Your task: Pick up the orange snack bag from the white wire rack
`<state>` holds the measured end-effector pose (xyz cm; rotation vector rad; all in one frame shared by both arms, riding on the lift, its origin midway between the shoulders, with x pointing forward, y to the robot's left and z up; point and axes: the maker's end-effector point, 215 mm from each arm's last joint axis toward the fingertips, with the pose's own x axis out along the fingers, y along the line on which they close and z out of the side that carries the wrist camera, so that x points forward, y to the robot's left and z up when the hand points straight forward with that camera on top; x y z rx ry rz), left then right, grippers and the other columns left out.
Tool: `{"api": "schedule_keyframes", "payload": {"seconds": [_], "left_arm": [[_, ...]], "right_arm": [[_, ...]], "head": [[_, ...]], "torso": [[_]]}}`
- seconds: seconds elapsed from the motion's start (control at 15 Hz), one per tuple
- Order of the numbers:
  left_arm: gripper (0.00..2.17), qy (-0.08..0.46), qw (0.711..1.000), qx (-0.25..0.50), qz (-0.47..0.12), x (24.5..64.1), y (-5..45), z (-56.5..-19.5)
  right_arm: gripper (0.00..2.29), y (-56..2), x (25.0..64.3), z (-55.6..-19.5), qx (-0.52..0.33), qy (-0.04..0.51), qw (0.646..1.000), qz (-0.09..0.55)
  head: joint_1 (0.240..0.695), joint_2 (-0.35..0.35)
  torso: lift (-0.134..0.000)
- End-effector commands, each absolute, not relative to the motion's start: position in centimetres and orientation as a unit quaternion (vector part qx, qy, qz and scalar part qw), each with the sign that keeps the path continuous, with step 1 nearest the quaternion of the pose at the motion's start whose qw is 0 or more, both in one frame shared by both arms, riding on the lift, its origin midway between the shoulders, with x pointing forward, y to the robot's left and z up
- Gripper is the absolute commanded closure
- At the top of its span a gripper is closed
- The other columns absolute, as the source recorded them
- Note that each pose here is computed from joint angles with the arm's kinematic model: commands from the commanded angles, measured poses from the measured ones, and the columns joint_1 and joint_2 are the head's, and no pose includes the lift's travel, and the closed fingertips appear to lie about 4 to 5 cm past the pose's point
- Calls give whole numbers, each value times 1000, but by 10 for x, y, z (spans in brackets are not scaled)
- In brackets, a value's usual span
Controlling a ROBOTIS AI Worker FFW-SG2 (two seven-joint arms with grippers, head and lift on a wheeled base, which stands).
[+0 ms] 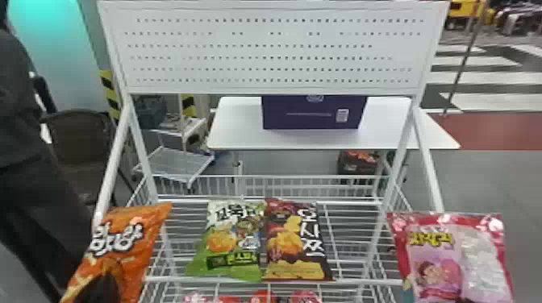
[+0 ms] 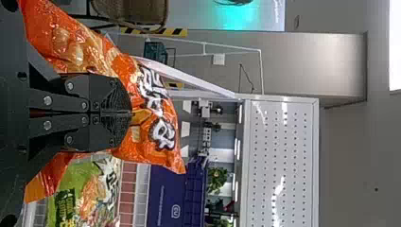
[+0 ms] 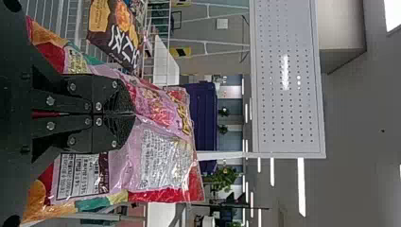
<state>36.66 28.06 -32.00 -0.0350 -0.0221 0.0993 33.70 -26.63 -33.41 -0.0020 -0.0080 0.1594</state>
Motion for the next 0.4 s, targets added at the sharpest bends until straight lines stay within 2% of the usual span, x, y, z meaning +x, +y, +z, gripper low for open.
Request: {"api": "schedule_keyframes", "payload": {"seconds": [0.0, 0.33], "left_arm": [[1889, -12, 999, -18, 49, 366, 280, -319], [1889, -14, 999, -19, 48, 367, 279, -317]], "right_arm": [[2246, -267, 337, -334, -1, -3, 997, 79], [2246, -268, 336, -332, -1, -5, 997, 77]], "head": [[499, 0], [499, 0]], "torso": [[0], [0]]}}
